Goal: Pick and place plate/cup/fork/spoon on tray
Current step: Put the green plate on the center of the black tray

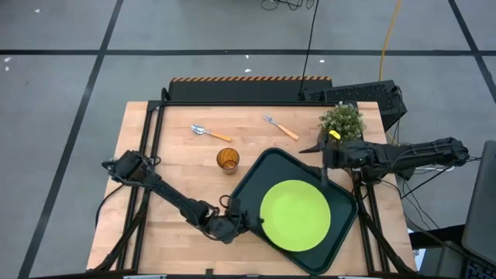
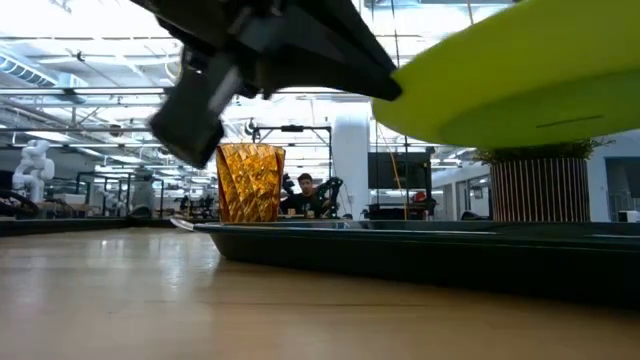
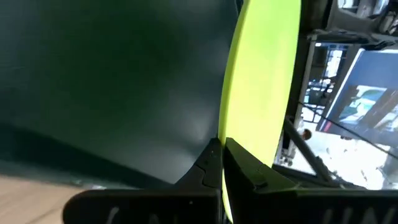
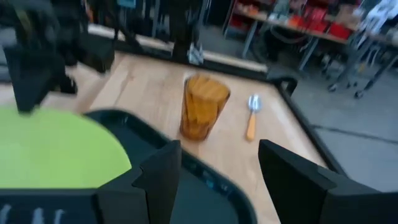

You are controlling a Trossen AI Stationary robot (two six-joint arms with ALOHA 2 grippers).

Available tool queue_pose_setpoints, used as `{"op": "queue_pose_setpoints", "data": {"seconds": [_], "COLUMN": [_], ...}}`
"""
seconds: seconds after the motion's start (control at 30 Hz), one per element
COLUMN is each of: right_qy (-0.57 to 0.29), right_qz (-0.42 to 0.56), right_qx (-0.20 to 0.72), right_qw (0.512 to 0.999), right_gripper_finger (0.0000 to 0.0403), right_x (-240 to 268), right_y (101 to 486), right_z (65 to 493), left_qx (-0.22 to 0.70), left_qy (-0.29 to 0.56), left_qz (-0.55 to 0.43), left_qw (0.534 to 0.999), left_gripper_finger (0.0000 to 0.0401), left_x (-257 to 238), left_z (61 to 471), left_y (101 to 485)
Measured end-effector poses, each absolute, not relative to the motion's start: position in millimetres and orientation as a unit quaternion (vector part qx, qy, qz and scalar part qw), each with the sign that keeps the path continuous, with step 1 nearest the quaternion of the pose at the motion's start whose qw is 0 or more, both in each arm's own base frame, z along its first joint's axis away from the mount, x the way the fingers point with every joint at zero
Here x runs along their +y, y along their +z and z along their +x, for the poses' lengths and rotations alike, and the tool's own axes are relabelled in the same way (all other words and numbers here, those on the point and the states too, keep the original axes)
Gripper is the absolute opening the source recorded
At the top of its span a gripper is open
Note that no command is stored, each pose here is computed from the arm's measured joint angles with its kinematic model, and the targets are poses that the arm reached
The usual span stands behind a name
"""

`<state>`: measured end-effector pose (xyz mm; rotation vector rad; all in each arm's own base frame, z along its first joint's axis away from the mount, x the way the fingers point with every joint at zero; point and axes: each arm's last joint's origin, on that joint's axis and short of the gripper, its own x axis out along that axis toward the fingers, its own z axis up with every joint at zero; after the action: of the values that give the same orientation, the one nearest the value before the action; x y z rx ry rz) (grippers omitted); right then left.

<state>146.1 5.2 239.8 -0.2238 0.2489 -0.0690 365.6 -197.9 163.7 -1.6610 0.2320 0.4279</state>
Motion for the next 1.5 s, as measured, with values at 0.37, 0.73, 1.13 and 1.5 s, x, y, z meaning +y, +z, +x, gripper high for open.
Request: {"op": "queue_pose_setpoints", "data": {"seconds": [0.37, 0.73, 1.13, 1.5], "right_qy": [-0.037, -0.035, -0.034, -0.034], "right_qz": [-0.089, -0.086, -0.083, -0.075], "right_qx": [0.076, 0.102, 0.112, 0.112], "right_qw": [0.992, 0.99, 0.99, 0.99], "right_gripper_finger": [0.021, 0.021, 0.021, 0.021], "right_x": [4.4, 4.3, 4.2, 4.3], "right_y": [251.4, 246.5, 244.6, 244.5], "right_z": [131.2, 128.5, 127.9, 127.9], "left_qx": [0.132, 0.157, 0.194, 0.213], "left_qy": [0.248, 0.265, 0.255, 0.246], "left_qz": [-0.721, -0.718, -0.715, -0.722], "left_qw": [0.634, 0.624, 0.621, 0.611], "left_gripper_finger": [0.0, 0.0003, 0.0089, 0.0166], "left_x": [-185.2, -170.4, -159.1, -154.4], "left_z": [366.0, 371.0, 376.6, 379.4], "left_y": [147.1, 143.2, 142.1, 142.1]}}
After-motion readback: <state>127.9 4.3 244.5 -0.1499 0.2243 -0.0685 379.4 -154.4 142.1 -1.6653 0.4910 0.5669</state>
